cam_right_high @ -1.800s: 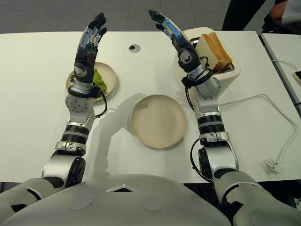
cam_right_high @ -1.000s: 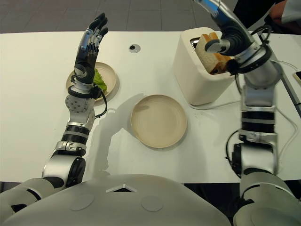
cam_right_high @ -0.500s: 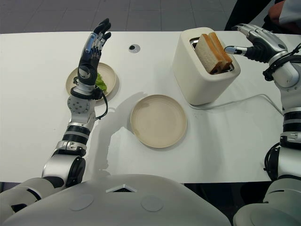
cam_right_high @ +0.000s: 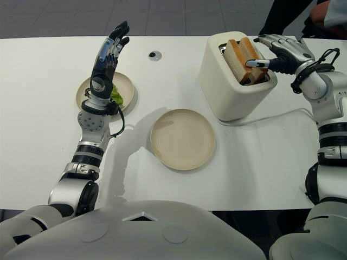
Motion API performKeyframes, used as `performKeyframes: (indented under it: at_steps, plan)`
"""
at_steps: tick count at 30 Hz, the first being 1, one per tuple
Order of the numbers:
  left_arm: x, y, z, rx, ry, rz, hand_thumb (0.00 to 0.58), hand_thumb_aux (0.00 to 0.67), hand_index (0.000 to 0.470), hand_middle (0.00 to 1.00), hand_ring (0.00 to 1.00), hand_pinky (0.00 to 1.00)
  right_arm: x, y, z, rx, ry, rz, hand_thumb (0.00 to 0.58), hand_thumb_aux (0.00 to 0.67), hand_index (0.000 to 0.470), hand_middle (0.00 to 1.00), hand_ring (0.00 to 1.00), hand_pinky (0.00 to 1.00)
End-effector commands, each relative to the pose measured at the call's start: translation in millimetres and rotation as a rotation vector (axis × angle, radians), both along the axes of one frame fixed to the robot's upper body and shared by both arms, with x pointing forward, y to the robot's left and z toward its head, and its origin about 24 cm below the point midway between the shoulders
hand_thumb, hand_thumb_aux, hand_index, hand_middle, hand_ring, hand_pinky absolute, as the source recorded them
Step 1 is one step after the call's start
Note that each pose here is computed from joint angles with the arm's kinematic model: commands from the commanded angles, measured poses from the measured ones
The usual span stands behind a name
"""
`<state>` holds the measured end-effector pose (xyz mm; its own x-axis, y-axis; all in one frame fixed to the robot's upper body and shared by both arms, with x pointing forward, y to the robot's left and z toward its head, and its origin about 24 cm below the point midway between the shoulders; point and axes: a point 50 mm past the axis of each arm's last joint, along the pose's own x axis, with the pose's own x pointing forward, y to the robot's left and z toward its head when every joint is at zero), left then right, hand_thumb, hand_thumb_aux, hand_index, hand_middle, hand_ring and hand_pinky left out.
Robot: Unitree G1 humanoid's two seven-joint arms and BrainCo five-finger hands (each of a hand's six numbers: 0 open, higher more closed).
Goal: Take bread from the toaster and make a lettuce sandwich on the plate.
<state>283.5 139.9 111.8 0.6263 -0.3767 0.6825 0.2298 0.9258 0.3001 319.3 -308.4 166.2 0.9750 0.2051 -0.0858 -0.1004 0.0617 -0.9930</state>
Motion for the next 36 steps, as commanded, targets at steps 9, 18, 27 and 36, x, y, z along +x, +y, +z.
performKeyframes:
  at_steps: [9, 18, 27, 36]
  plan:
    - [-2, -1, -1, 0.02, -0.001, -0.005, 0.0, 0.0, 0.0, 0.0, 0.0, 0.0, -5, -11, -10, -0.022, 0.097, -0.028, 0.223, 0.145, 0.101, 0.0, 0.0, 0.0]
    - [-1, -1, -2, 0.025, 0.0, -0.008, 0.0, 0.0, 0.0, 0.0, 0.0, 0.0, -11, -21, -20, -0.019, 0.18, -0.051, 0.19, 0.121, 0.085, 0.0, 0.0, 0.0]
    - [-2, -2, -2, 0.028, -0.001, -0.019, 0.0, 0.0, 0.0, 0.0, 0.0, 0.0, -14, -27, -20, -0.007, 0.19, -0.058, 0.164, 0.102, 0.072, 0.0, 0.0, 0.0]
    - [-2, -1, -3, 0.032, 0.001, -0.016, 0.0, 0.0, 0.0, 0.0, 0.0, 0.0, -8, -7, -19, -0.022, 0.167, 0.034, 0.466, 0.373, 0.262, 0.03, 0.03, 0.03]
